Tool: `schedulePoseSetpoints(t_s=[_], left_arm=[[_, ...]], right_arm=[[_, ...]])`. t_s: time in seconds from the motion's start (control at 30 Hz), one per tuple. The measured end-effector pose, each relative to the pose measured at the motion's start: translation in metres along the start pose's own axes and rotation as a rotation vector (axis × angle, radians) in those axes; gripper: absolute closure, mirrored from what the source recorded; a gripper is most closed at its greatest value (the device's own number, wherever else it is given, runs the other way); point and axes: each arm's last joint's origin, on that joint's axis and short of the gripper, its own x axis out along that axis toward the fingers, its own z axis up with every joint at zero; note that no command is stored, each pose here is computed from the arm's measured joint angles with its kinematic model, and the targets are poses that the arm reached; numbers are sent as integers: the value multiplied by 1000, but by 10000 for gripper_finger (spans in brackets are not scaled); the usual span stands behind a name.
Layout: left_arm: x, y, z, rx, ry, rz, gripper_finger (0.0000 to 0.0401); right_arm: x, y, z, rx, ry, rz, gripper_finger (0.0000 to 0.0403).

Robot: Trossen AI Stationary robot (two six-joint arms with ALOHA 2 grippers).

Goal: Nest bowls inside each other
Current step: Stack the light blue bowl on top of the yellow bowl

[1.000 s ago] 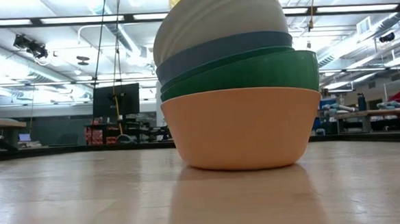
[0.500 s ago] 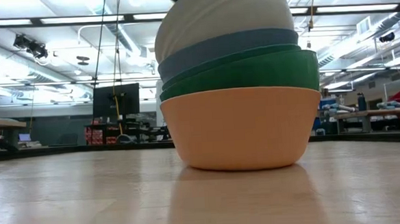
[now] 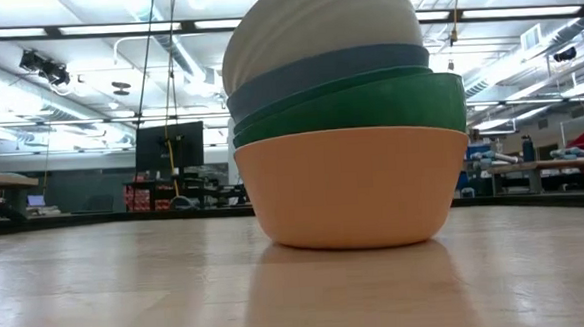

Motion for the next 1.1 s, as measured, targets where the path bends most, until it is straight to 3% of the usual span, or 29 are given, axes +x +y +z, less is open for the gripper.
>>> schedulePoseSetpoints(t_s=[0.07, 0.27, 0.5, 0.77, 1.1], left_arm=[[-14, 1, -5, -23, 1, 15, 187], [-81, 8, -32, -132, -89, 213, 180], [-146, 13, -60, -265, -284, 243, 181], [-171, 19, -79, -309, -350, 290, 182], [-171, 20, -82, -337, -344, 297, 183]], right_arm=[[17, -4, 0, 0, 22, 13, 178], [91, -18, -11, -4, 134, 170, 179], [152, -64, -46, 69, 323, 153, 183], [192, -89, -66, 80, 383, 169, 186], [242, -81, -36, -33, 412, 199, 186]])
